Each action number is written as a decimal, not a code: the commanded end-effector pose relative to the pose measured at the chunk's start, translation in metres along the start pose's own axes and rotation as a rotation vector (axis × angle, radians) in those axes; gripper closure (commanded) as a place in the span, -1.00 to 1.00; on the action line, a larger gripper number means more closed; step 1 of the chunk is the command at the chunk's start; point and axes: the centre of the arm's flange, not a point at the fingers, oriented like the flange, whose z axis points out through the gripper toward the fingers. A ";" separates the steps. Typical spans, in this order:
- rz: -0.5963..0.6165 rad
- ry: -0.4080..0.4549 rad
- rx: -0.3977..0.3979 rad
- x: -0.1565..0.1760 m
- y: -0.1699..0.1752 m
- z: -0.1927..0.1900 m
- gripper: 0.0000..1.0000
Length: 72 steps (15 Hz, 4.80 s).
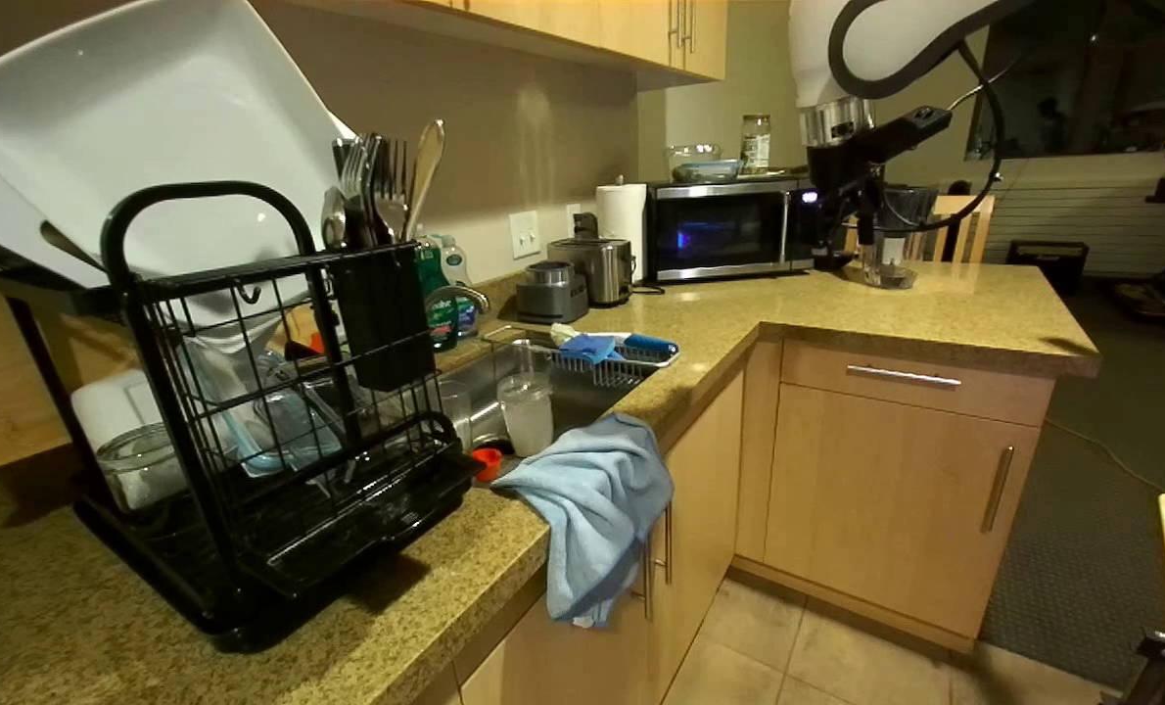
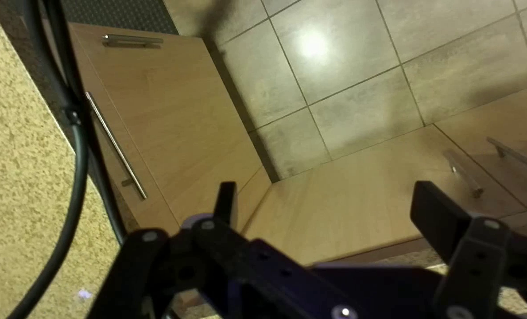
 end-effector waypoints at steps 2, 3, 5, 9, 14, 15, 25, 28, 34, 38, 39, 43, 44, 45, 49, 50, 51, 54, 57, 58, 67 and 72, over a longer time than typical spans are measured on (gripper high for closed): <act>0.104 -0.032 -0.031 0.034 0.016 0.025 -1.00; 0.103 -0.035 -0.039 0.037 0.019 0.031 -1.00; 0.108 -0.048 -0.059 0.043 0.025 0.043 -1.00; 0.119 -0.069 -0.089 0.052 0.040 0.061 -1.00; 0.113 -0.089 -0.090 0.050 0.047 0.070 -1.00; 0.113 -0.090 -0.093 0.050 0.048 0.071 -1.00; 0.110 -0.090 -0.092 0.050 0.047 0.071 -1.00; 0.110 -0.090 -0.092 0.050 0.047 0.071 -1.00; 0.137 -0.114 -0.102 0.064 0.057 0.086 -1.00; 0.108 -0.093 -0.124 0.062 0.057 0.088 -1.00; 0.089 -0.095 -0.125 0.063 0.057 0.089 -1.00; 0.015 -0.096 -0.183 0.070 0.065 0.095 -1.00; 0.010 -0.098 -0.212 0.073 0.069 0.098 -1.00; 0.012 -0.091 -0.226 0.074 0.071 0.098 -1.00; 0.042 -0.098 -0.227 0.068 0.068 0.096 -1.00; 0.042 -0.097 -0.227 0.068 0.068 0.095 -1.00; 0.042 -0.096 -0.227 0.068 0.068 0.095 -1.00; 0.042 -0.096 -0.227 0.068 0.068 0.095 -1.00; 0.042 -0.096 -0.227 0.068 0.068 0.095 -1.00; 0.042 -0.096 -0.227 0.068 0.068 0.095 -1.00; 0.026 -0.136 -0.234 0.080 0.059 0.147 -1.00; 0.133 -0.104 -0.252 0.093 0.064 0.187 -1.00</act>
